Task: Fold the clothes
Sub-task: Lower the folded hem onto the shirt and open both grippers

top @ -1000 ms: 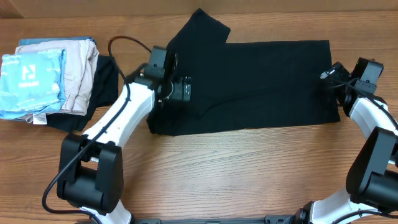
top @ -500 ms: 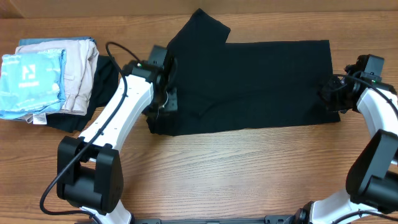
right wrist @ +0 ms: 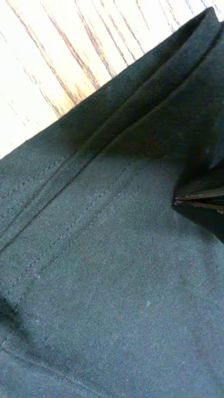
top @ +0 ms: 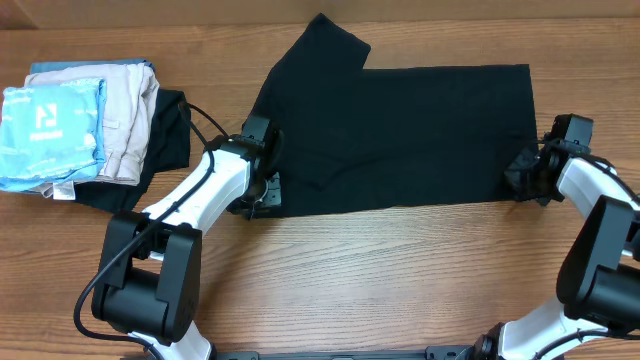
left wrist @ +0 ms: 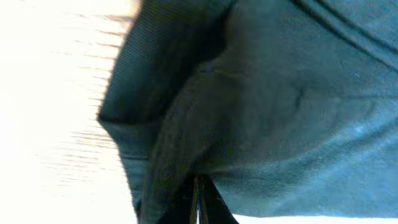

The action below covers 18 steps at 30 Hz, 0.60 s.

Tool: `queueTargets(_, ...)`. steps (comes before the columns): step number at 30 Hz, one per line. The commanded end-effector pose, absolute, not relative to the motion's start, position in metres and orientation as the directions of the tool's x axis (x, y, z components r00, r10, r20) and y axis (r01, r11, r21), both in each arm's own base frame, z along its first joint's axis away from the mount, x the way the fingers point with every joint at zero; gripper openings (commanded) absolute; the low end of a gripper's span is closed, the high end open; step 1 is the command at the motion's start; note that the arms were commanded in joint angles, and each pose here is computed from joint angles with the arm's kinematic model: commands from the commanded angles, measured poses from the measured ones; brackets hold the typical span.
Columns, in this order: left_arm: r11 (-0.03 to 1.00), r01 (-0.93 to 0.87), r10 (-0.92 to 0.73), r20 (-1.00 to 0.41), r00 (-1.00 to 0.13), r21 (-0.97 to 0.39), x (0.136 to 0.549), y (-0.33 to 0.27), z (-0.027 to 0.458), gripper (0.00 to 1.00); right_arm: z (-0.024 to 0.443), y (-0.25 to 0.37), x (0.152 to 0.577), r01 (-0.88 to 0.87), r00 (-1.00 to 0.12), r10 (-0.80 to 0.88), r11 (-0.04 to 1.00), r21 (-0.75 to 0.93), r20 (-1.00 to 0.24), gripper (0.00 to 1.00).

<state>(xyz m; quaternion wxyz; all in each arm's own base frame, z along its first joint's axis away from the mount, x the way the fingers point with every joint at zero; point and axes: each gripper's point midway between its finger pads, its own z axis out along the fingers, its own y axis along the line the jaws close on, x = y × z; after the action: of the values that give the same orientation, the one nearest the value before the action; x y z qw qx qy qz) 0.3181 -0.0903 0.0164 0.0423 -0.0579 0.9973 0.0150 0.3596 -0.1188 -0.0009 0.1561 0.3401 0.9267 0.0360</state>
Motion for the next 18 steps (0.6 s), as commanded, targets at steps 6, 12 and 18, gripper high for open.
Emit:
queueTargets(6,0.98,-0.148,-0.145,-0.034,-0.989,0.131,0.3,-0.069,0.014,0.04,-0.027,-0.13,0.28,0.771,-0.637,0.764,0.628,-0.104,-0.107,0.04)
queueTargets(12,0.976,-0.138,-0.149,0.052,-0.988,0.169,0.277,-0.062,0.014,0.04,-0.021,-0.132,0.285,0.771,-0.637,0.763,0.629,-0.102,-0.109,0.04)
queueTargets(18,0.967,-0.196,-0.207,0.056,-0.977,0.16,0.269,-0.063,0.016,0.04,-0.02,-0.132,0.29,0.772,-0.635,0.763,0.629,-0.087,-0.119,0.04)
